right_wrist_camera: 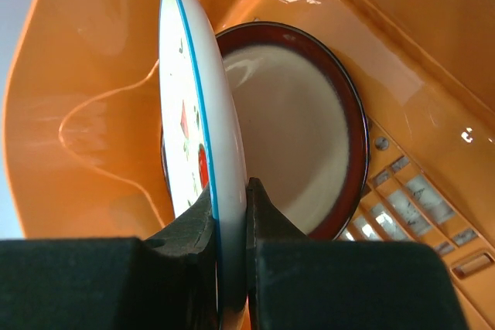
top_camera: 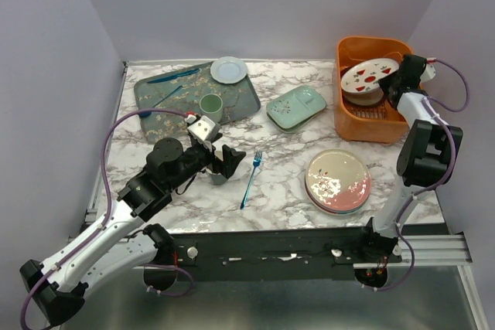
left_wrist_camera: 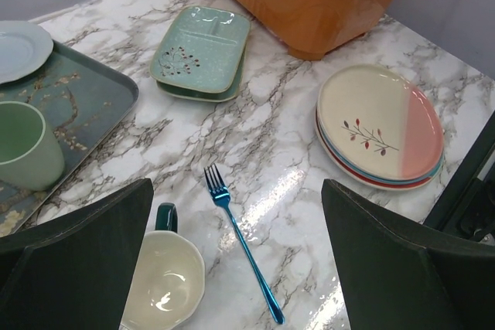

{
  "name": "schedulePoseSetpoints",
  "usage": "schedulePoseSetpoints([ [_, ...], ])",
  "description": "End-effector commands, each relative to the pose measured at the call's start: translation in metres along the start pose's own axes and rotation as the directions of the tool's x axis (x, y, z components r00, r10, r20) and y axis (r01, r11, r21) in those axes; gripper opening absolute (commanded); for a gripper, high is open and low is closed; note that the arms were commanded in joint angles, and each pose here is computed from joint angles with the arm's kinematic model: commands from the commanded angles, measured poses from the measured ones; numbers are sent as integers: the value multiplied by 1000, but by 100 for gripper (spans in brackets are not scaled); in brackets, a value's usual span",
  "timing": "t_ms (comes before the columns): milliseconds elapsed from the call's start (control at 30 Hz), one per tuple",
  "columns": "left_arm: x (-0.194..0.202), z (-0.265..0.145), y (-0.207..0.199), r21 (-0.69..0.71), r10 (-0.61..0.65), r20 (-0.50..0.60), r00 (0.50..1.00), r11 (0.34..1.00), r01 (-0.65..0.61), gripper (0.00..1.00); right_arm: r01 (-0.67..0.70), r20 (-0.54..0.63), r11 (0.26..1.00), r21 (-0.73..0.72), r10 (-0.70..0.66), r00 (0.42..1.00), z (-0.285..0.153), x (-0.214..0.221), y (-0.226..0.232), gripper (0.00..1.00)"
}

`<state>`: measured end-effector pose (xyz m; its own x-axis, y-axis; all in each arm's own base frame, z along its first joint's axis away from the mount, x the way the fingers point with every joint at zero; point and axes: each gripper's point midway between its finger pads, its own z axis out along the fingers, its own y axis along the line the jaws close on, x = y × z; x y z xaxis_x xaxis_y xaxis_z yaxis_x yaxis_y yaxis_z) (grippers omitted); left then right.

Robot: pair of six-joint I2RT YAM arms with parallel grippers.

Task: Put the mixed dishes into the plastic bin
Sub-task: Place the plate in the plastic bin.

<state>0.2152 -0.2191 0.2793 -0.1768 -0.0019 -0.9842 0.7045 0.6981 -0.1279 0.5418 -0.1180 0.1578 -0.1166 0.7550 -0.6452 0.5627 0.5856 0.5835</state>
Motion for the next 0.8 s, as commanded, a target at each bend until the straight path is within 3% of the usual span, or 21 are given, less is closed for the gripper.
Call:
schedulePoseSetpoints([
  [0, 7, 0, 4, -19, 16, -18, 1000, 1000, -16, 99, -45, 62, 991, -126, 53, 997, 3, -31, 39, 15],
  [367, 7, 0, 4, -21, 16, -20, 1000, 1000, -16, 99, -20, 22, 995, -100, 22, 1000, 22, -14, 26, 45],
  [467, 7, 0, 4, -19, 16, -18, 1000, 1000, -16, 99, -2, 22, 997, -81, 4, 1000, 23, -12, 20, 60],
  [767, 5, -2, 2, -7, 15, -10, 1000, 1000, -15, 99, 42, -30, 998, -44, -43, 999, 26, 2, 5, 74],
])
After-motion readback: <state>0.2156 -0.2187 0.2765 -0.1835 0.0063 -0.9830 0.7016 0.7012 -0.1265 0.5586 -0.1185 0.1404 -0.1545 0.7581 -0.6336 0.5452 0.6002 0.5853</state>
